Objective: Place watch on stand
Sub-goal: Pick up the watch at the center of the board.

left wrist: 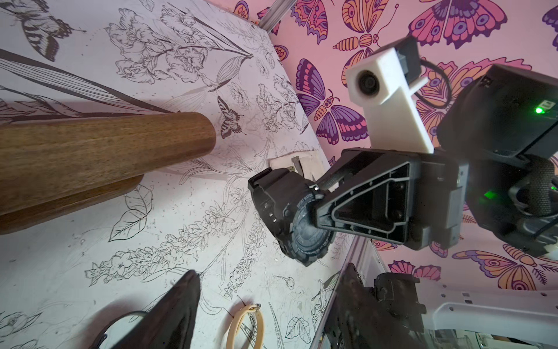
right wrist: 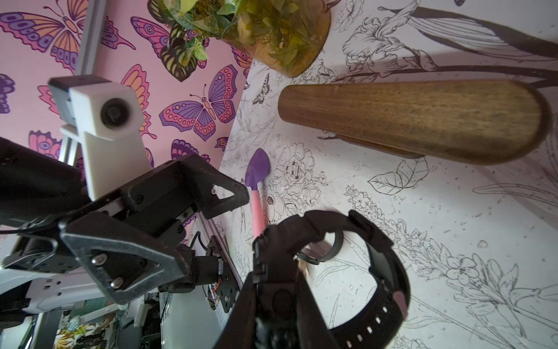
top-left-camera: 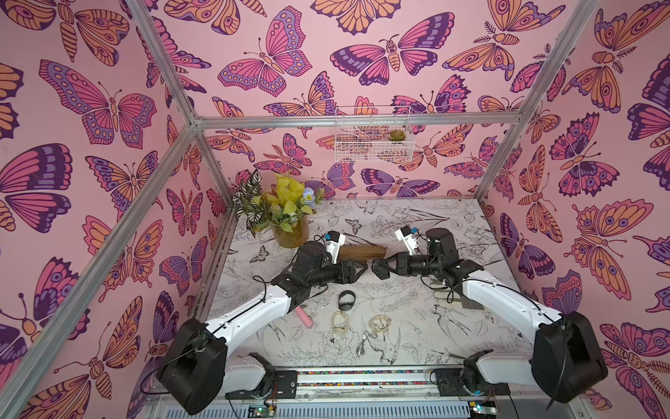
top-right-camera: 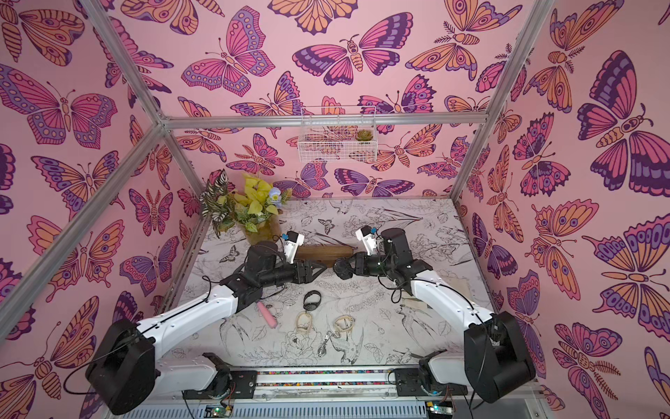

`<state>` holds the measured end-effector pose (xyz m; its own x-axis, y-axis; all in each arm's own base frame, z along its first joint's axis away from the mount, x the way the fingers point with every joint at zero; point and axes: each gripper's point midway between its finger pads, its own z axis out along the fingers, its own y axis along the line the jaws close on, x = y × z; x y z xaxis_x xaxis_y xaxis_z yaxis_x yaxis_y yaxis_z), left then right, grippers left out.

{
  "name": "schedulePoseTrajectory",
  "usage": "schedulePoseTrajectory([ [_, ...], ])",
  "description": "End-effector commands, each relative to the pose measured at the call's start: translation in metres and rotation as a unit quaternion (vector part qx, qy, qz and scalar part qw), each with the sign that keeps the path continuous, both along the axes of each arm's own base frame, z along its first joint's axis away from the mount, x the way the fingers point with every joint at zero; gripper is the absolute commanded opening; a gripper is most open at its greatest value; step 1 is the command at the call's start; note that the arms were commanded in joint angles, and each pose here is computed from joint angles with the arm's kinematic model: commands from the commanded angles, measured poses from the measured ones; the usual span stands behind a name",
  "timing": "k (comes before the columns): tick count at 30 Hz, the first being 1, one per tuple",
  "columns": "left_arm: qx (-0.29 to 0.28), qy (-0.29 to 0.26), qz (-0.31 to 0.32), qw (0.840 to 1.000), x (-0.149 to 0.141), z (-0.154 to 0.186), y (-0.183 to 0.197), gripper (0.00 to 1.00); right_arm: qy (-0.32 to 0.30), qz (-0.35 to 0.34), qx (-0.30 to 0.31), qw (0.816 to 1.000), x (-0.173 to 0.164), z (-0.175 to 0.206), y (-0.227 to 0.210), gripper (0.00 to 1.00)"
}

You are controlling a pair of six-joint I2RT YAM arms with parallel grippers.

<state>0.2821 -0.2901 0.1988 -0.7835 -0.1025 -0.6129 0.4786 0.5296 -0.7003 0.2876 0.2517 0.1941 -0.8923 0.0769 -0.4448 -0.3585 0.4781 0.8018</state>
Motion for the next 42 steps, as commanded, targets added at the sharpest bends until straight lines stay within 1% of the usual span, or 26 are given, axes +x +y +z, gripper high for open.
schedulePoseTrajectory([
  [1,-0.037,-0.009,-0.033,0.999,-0.004,0.016,-0.014,0.74,-0.008,0.017,0.057,0.998,-0.002,0.026,0.006,0.00],
  [10,-0.044,-0.005,-0.037,0.998,-0.002,0.021,-0.021,0.75,-0.008,0.022,0.096,0.995,0.002,0.042,0.012,0.00],
  [14,-0.051,-0.008,-0.043,0.998,-0.002,0.028,-0.026,0.74,-0.002,0.026,0.122,0.992,0.004,0.048,0.016,0.00],
  [21,-0.075,-0.014,-0.056,0.996,-0.001,0.038,-0.034,0.66,0.004,0.032,0.149,0.988,0.006,0.054,0.019,0.00],
  [30,-0.085,-0.015,-0.055,0.995,0.001,0.042,-0.037,0.68,0.002,0.038,0.166,0.985,0.006,0.062,0.021,0.00],
  [37,-0.100,-0.023,-0.060,0.993,0.001,0.050,-0.039,0.67,0.002,0.040,0.176,0.984,0.005,0.065,0.022,0.00],
  [42,-0.105,-0.022,-0.061,0.992,0.000,0.052,-0.039,0.71,-0.002,0.041,0.183,0.982,0.004,0.071,0.021,0.00],
])
